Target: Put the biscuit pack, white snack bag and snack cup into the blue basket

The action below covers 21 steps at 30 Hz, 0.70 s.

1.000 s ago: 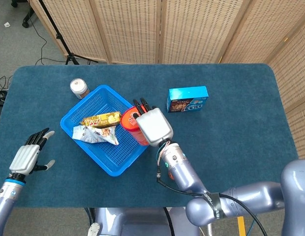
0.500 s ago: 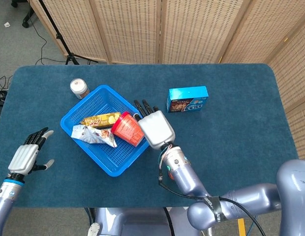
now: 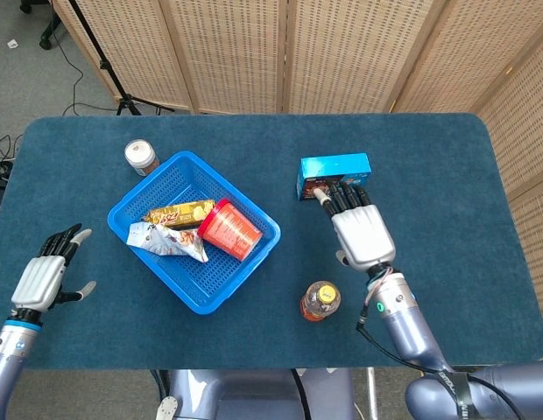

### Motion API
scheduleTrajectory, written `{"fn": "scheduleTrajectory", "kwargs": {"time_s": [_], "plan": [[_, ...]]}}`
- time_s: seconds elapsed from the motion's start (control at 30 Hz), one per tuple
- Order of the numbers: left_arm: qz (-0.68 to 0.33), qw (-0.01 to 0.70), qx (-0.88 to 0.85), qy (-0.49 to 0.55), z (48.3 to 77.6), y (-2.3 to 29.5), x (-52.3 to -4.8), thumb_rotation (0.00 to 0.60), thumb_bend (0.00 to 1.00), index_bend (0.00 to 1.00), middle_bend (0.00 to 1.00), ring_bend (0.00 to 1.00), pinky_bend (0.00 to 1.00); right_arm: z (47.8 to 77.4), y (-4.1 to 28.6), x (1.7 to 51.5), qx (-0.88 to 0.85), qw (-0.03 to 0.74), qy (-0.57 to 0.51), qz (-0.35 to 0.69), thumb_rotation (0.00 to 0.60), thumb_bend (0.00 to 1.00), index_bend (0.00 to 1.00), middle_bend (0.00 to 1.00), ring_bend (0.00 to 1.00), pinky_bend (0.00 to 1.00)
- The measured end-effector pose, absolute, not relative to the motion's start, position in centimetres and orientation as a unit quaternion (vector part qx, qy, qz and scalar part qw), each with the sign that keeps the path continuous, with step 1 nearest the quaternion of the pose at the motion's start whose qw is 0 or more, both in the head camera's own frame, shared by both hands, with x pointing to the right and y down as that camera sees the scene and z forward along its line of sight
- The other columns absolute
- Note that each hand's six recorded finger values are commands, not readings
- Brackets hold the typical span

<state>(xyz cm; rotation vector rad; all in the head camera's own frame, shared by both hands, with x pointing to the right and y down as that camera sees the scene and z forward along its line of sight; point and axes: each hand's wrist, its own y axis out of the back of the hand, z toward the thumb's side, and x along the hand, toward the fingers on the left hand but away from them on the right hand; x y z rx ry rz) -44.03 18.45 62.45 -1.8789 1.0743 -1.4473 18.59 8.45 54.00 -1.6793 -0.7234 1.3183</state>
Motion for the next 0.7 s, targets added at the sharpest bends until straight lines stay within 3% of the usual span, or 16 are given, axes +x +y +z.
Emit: {"fn": "scheduleTrajectory", "kwargs": {"time_s": [0.33, 0.7], "plan": [[-0.541, 0.303, -0.679, 0.392, 61.9, 18.6, -43.7, 0.6, 0.25, 0.04, 0.0, 0.0, 0.06, 54.6, 12.0, 29.0, -0.668, 0.384, -0.369, 0.519, 0.6, 0.16, 0.08, 0.0, 0.0, 0.04], [-0.544, 0.345, -0.661, 0.384, 61.3, 18.9, -43.2, 0.6, 0.25, 0.04, 0.0, 0.0, 0.06, 54.9, 17.2, 37.6, -0.637, 0.408, -0.369, 0.541, 0.6, 0.16, 0.08, 0.0, 0.0, 0.02]]}}
